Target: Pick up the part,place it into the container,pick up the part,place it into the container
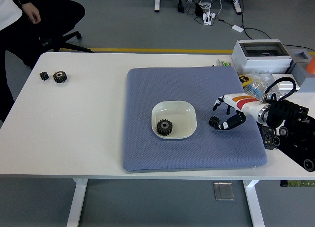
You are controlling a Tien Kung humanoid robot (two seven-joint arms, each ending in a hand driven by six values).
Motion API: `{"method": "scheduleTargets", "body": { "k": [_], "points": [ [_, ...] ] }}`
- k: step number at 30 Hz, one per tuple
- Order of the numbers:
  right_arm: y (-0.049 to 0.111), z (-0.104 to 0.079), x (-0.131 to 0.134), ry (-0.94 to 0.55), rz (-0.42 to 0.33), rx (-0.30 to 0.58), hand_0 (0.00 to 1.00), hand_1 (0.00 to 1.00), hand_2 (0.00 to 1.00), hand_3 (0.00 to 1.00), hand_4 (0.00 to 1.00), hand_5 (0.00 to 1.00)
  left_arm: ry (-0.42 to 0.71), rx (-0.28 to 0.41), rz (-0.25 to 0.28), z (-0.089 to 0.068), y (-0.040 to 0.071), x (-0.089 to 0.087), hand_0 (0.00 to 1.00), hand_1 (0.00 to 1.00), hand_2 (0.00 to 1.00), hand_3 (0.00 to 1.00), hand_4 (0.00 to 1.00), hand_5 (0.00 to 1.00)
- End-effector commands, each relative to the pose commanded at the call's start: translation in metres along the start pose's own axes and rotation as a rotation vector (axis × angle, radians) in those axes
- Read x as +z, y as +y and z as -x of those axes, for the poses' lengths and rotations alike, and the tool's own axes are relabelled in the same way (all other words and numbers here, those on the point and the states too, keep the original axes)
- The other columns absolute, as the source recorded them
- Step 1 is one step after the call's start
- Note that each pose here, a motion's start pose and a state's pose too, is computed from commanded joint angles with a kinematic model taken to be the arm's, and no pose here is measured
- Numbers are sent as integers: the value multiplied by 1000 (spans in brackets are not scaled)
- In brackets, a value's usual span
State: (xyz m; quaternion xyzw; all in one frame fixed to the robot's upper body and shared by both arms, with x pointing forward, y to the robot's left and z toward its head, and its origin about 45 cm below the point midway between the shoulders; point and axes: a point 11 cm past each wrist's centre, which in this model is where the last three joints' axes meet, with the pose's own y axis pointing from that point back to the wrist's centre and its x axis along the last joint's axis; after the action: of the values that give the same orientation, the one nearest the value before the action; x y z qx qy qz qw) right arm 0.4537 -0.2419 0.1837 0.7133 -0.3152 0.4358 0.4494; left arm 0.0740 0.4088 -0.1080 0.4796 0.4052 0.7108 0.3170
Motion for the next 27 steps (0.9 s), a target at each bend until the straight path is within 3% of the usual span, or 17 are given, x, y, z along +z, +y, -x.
{"method": "scheduleTargets", "body": {
  "k": [2, 25, 26, 27],
  "points": [
    [-2, 4, -4, 6, -8, 1, 260, 448, 686, 558, 885, 302, -1, 0, 0, 0, 0, 0, 619, 581, 652, 556, 648, 569],
    [-9, 17, -7, -4, 15, 11, 241, 439, 658, 537, 852, 289, -9, -2, 0, 1, 0, 1, 619, 583, 654, 556, 649, 570],
    [-9, 18, -7, -4, 15, 12, 237, 429, 582, 522, 792, 260, -10, -2, 0, 1, 0, 0, 619, 584, 657, 557, 648, 569],
    [-9, 18, -6, -3, 16, 13, 237, 429, 582, 522, 792, 260, -11, -3, -1, 1, 0, 0, 619, 584, 657, 557, 648, 569]
  ]
}}
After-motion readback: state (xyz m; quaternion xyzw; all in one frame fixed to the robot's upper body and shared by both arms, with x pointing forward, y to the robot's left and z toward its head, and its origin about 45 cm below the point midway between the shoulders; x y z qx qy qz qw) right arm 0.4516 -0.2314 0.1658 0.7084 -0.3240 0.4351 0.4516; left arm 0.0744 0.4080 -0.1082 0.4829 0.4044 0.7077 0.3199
